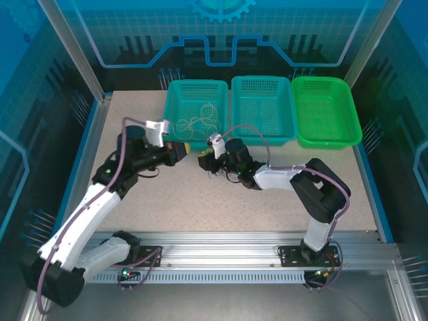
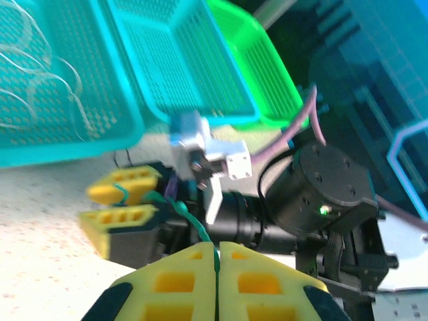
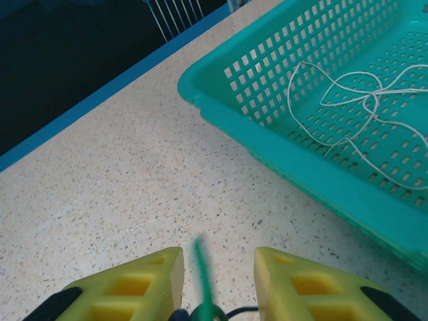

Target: Untangle the cables

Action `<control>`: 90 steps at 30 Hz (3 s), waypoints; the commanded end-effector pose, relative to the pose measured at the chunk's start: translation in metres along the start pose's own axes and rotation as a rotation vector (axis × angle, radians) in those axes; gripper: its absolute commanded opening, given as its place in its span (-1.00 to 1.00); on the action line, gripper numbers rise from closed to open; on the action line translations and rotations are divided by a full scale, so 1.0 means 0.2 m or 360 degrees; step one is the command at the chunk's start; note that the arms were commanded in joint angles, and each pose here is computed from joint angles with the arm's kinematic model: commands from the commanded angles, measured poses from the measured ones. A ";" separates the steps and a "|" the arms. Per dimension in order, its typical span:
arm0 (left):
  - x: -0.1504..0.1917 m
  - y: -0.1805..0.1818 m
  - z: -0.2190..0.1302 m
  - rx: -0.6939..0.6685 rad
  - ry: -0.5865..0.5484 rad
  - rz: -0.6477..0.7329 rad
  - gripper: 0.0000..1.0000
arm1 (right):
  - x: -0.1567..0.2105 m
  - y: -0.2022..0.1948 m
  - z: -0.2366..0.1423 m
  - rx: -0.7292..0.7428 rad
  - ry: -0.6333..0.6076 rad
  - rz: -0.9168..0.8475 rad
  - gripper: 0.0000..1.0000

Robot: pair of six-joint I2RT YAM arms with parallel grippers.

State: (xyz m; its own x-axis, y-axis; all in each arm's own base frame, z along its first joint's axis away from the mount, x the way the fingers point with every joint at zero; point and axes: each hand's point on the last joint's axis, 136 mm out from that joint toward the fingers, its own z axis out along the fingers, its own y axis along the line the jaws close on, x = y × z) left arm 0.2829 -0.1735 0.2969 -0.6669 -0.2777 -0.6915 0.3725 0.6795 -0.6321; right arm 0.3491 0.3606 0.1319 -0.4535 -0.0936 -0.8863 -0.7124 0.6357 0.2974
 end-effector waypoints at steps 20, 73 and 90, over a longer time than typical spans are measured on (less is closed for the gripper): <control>-0.24 0.30 -0.34 -0.0474 -0.0504 -0.0050 -1.00 | 0.31 -0.39 -0.37 0.0332 0.0272 0.0313 -0.77; 0.25 -0.15 0.43 0.0516 0.0512 0.0071 0.06 | -0.08 -0.08 -0.55 0.0117 0.0461 -0.0608 -0.82; 0.07 -0.24 0.28 0.0476 0.0196 0.0262 -1.00 | 0.21 -0.24 -0.48 0.0308 0.0366 0.0072 -0.58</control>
State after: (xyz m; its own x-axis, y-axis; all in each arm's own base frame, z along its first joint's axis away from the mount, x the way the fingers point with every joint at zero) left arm 0.2917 -0.2575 0.2590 -0.7632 -0.0266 -0.6456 0.5626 0.4641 -0.6842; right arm 0.3147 0.2641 0.1553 -0.4246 -0.3916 -0.8163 -0.7362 0.6741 0.0595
